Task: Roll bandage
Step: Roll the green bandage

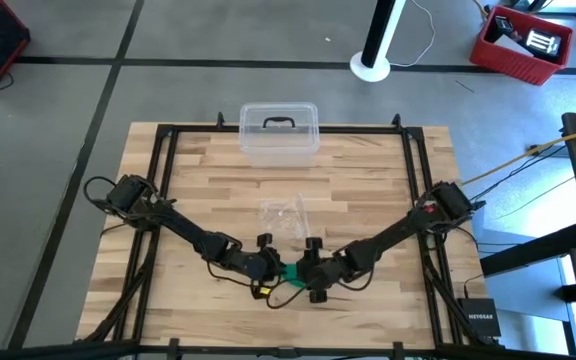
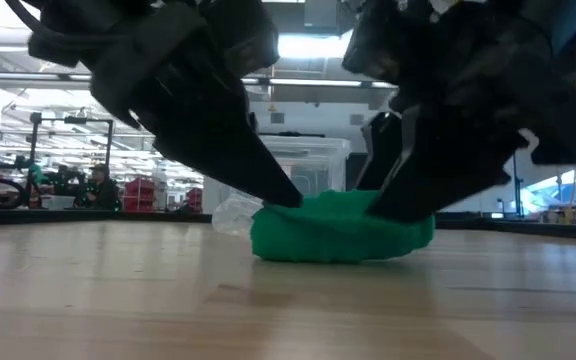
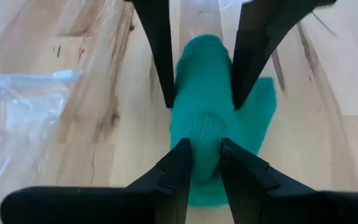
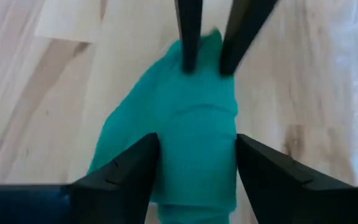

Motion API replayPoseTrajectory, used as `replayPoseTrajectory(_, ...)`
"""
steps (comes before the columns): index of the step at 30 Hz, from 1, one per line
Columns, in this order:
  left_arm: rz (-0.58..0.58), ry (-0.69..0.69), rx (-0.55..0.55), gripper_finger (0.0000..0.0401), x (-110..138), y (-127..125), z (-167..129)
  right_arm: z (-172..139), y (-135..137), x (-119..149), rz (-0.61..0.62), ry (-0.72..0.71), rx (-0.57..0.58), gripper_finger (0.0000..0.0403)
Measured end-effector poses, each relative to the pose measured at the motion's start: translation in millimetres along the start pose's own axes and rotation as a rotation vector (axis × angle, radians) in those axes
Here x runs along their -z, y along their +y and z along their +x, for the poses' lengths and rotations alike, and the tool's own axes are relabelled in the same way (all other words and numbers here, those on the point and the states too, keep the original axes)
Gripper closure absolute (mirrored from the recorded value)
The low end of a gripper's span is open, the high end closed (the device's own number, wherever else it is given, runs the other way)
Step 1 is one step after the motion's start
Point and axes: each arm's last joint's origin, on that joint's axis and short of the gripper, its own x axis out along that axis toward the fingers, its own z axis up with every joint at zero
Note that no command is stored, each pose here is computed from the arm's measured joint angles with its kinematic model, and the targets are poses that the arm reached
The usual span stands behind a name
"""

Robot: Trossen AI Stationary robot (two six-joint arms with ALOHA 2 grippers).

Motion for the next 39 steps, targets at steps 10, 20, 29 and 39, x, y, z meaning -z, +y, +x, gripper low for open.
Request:
replayPoseTrajectory(10, -0.047, 0.037, -0.008, 0.0325, 7, -22, -21, 11, -1, 6, 0.040, 0.020, 0.013, 0.0182)
replayPoseTrajectory(20, 0.009, -0.163, -0.031, 0.0325, -16, -15, -17, 11, -1, 6, 0.042, 0.016, 0.013, 0.0182)
replayPoseTrajectory(29, 0.018, -0.051, -0.010, 0.0325, 4, -4, 11, 11, -1, 6, 0.042, 0.016, 0.013, 0.0182)
replayPoseTrajectory(39, -0.045, -0.012, -0.052, 0.0325, 8, 16, 25, 7, 0, -2, 0.029, 0.049, 0.020, 0.0166)
